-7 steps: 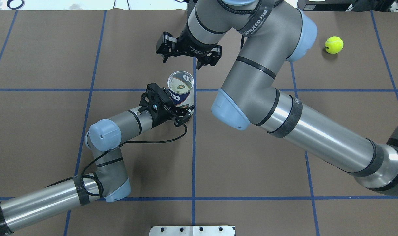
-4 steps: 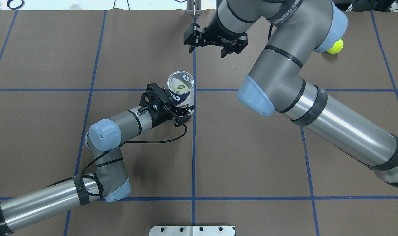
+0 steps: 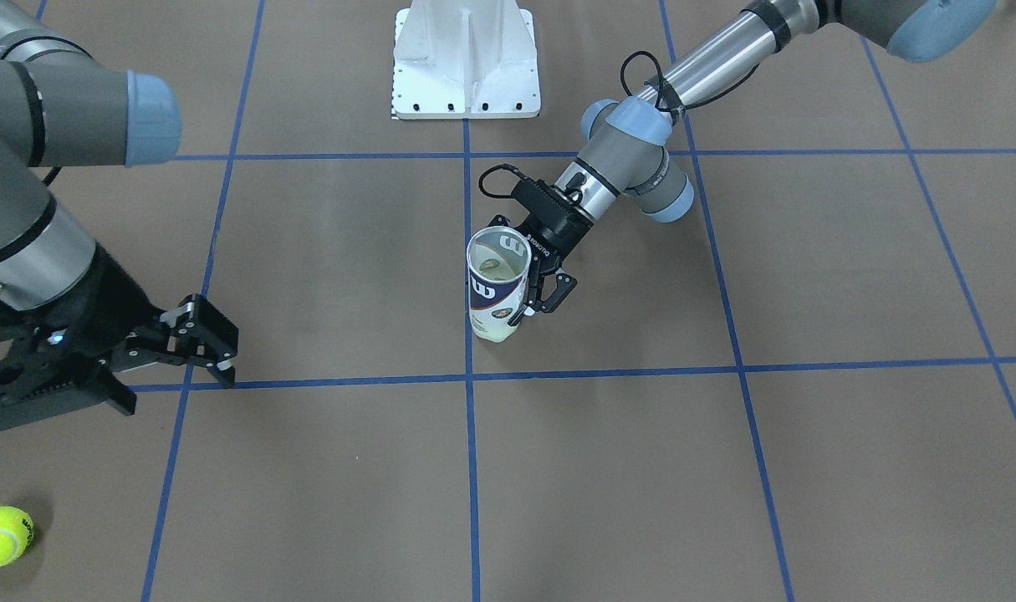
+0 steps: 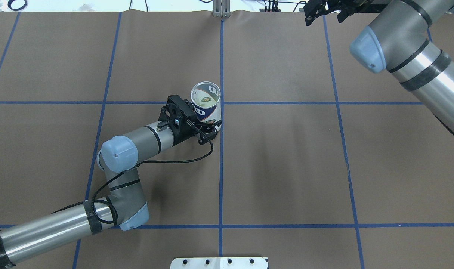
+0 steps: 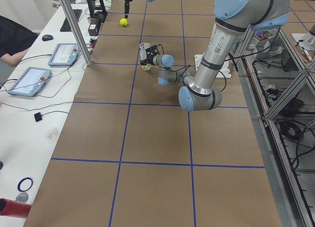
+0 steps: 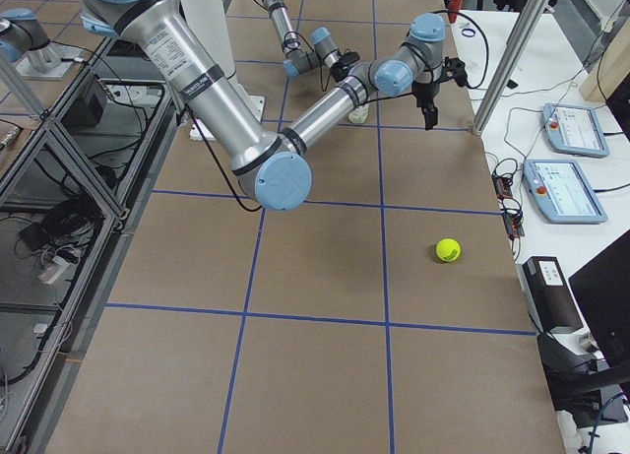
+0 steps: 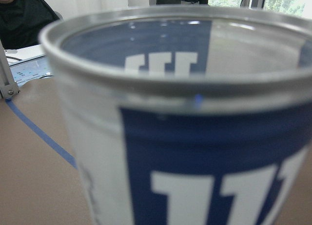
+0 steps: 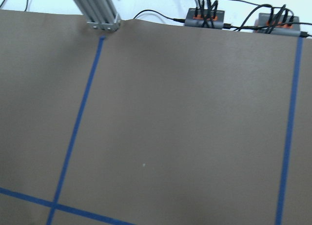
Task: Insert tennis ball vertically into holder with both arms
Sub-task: 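Move the right gripper to the second yellow tennis ball and grasp it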
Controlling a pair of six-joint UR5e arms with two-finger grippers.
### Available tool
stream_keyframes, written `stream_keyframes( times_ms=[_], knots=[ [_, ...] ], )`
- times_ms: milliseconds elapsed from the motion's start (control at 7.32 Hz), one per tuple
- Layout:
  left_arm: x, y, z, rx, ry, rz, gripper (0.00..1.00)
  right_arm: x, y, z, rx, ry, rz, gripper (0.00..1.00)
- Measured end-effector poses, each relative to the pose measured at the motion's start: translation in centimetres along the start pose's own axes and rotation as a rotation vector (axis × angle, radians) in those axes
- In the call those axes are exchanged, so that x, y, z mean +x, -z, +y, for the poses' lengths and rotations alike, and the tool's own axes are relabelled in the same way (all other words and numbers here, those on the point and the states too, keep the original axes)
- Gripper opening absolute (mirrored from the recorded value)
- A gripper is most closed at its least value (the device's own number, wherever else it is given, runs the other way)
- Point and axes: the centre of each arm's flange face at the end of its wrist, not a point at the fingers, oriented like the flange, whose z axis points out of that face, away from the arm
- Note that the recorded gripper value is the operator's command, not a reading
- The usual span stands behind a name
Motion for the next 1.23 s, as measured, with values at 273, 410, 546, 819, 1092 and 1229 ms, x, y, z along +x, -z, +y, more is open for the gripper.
stream_keyframes(
  times_ms=[273, 410, 546, 819, 1092, 1229],
  knots=[
    [-0.1, 0.0, -0.1, 0.001, 0.000, -0.001, 0.99, 6.9, -2.4, -1.7, -0.038, 0.063, 0.069, 0.99],
    [-0.2, 0.0, -0.1, 0.001, 0.000, -0.002, 0.99, 9.9, -3.4, -2.4, -0.038, 0.084, 0.094, 0.99],
    [-0.2, 0.0, 0.0, 0.000, -0.001, -0.003, 0.99, 12.4, -4.6, -2.6, -0.024, 0.101, 0.120, 0.99],
    [-0.2, 0.1, 0.0, 0.000, -0.001, -0.003, 0.99, 17.6, -8.1, -1.7, 0.010, 0.134, 0.189, 0.99],
    [-0.2, 0.1, 0.1, -0.001, -0.001, -0.003, 0.99, 21.9, -13.0, -0.4, 0.057, 0.172, 0.226, 0.99],
    [-0.2, 0.1, 0.1, -0.002, -0.001, -0.003, 0.99, 22.8, -15.1, 0.4, 0.071, 0.188, 0.247, 0.99]
  ],
)
